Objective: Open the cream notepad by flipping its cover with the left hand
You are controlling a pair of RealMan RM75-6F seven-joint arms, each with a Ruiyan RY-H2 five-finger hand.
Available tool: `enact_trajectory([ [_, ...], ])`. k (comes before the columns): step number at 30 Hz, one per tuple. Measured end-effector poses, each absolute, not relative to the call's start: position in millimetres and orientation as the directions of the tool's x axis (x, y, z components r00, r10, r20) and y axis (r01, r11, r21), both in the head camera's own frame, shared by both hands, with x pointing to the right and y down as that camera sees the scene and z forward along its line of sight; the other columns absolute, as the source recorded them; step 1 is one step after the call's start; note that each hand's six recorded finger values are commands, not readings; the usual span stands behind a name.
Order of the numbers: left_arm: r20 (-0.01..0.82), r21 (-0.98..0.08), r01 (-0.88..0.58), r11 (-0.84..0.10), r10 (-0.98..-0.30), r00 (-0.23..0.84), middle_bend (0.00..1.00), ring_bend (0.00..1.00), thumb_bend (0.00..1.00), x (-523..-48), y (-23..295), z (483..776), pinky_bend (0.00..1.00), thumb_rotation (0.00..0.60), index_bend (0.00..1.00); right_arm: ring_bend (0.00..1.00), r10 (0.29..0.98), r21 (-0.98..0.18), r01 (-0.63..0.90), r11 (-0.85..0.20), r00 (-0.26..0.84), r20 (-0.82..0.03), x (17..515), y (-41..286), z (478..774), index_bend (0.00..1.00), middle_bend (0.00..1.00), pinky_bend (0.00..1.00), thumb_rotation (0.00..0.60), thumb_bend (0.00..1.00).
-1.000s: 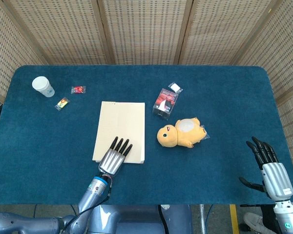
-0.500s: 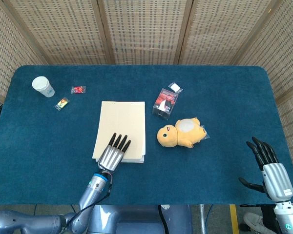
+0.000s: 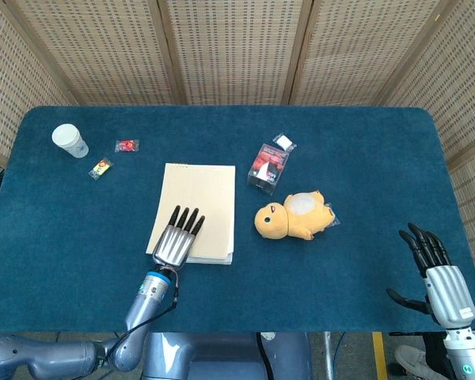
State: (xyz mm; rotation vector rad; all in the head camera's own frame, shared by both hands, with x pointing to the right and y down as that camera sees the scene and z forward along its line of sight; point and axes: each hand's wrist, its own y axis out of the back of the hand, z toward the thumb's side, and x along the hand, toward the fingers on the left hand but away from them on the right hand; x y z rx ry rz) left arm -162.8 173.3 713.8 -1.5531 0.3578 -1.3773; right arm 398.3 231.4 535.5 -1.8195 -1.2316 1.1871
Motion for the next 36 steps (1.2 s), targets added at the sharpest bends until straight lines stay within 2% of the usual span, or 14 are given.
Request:
enact_trajectory([
  [8,0.591,-0.794,0.362,-0.488,-0.758,0.275,0.00,0.00,0.49,-166,166,715,0.00,0.600,0.01,0.00,0.932,-0.860,0.361,-0.362,0.156,-0.327,398,232,536,0.00,0.00,0.00,0.600,0.00],
  [13,0.601,-0.785,0.365,-0.500,-0.757,0.256,0.00,0.00,0.49,-166,163,719,0.00,0.600,0.27,0.00,0.934,-0.859,0.367,-0.356,0.157,-0.320,398,231,534,0.00,0.00,0.00,0.600,0.00],
  [20,0.584,-0.799,0.341,-0.496,-0.776,0.239,0.00,0.00,0.49,-166,157,721,0.00,0.600,0.48,0.00,0.935,-0.859,0.369,-0.354,0.163,-0.315,397,232,534,0.01,0.00,0.00,0.600,0.00],
  [25,0.564,-0.814,0.324,-0.483,-0.791,0.236,0.00,0.00,0.53,-166,155,722,0.00,0.600,0.65,0.00,0.936,-0.860,0.372,-0.350,0.164,-0.310,397,232,533,0.01,0.00,0.00,0.600,0.00],
  [36,0.540,-0.829,0.313,-0.464,-0.808,0.235,0.00,0.00,0.55,-175,155,722,0.00,0.600,0.73,0.00,0.938,-0.860,0.377,-0.345,0.160,-0.307,399,232,532,0.01,0.00,0.00,0.600,0.00],
])
